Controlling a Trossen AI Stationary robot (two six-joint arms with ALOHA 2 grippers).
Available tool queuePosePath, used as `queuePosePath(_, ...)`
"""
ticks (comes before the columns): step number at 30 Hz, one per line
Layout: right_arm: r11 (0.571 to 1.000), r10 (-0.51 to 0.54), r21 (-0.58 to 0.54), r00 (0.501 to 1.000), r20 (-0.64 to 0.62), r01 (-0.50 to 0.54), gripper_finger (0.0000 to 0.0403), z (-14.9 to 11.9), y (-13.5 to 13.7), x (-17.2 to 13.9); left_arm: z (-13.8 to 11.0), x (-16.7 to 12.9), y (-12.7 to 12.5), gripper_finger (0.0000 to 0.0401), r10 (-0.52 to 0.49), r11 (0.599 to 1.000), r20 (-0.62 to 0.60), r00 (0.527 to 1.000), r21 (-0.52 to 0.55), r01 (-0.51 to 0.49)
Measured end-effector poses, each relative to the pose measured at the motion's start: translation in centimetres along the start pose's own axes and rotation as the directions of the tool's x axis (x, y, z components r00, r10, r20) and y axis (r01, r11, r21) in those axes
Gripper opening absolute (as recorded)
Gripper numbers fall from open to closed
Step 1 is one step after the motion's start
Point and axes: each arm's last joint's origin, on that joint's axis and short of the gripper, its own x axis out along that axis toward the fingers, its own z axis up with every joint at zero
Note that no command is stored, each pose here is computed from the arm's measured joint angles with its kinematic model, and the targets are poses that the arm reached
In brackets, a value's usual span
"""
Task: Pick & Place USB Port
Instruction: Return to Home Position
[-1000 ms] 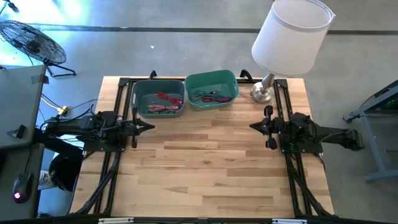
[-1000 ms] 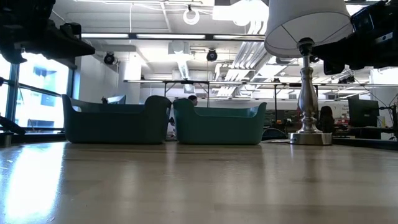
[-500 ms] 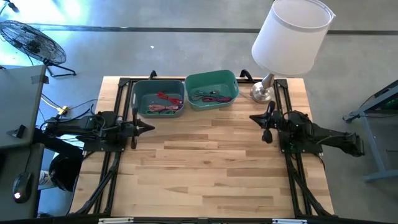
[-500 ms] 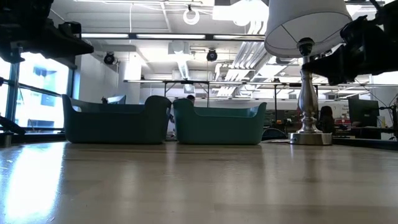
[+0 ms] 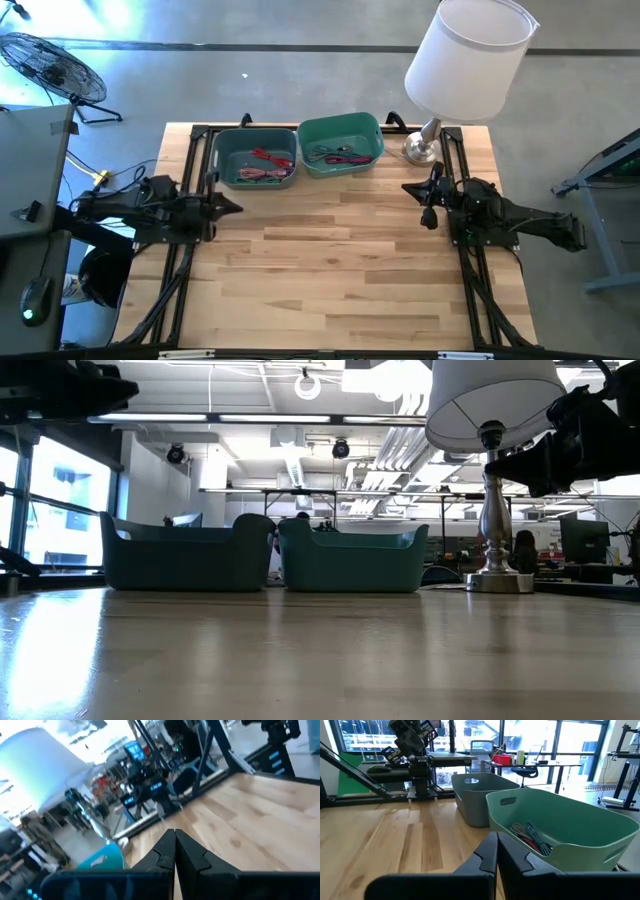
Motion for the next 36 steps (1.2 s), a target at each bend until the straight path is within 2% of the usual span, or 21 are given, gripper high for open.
queuePosePath(5,1.0,0.0,0.0,1.0,0.0,0.0,0.0,0.0,0.0,0.0,-1.0,0.8,-0.7,0.0,0.026,1.0,0.106,0.994,0.015,-0.027)
queuePosePath(8,1.0,-0.001,0.0,1.0,0.002,0.001,0.0,0.0,0.0,0.0,-1.8,1.1,-1.3,0.0,0.008,1.0,0.147,0.989,0.027,-0.012)
queuePosePath(12,1.0,-0.001,0.0,1.0,0.002,0.001,0.0,0.0,0.0,0.0,-3.0,1.4,-2.1,0.0,-0.007,1.0,0.134,0.991,0.012,0.005)
queuePosePath(14,1.0,-0.001,0.0,1.0,0.002,0.001,0.0,0.0,0.0,0.0,-3.0,1.5,-2.2,0.0,-0.001,1.0,0.168,0.986,0.003,0.001)
queuePosePath(22,1.0,-0.001,0.0,1.0,0.002,0.001,0.0,0.0,0.0,0.0,-3.2,1.5,-2.3,0.0,-0.017,1.0,0.147,0.989,-0.019,0.02)
queuePosePath(26,1.0,-0.001,0.0,1.0,0.002,0.001,0.0,0.0,0.0,0.0,-3.6,1.6,-2.3,0.0,0.016,0.992,0.094,0.995,-0.127,-0.004)
queuePosePath(31,1.0,-0.001,0.0,1.0,0.002,0.001,0.0,0.0,0.0,0.0,-4.1,1.6,-2.5,0.0,0.019,0.958,0.022,1.0,-0.286,-0.011)
queuePosePath(36,1.0,-0.001,0.0,1.0,0.002,0.001,0.0,0.0,0.0,0.0,-4.1,1.6,-2.6,0.0,-0.001,0.93,0.033,0.999,-0.366,0.013)
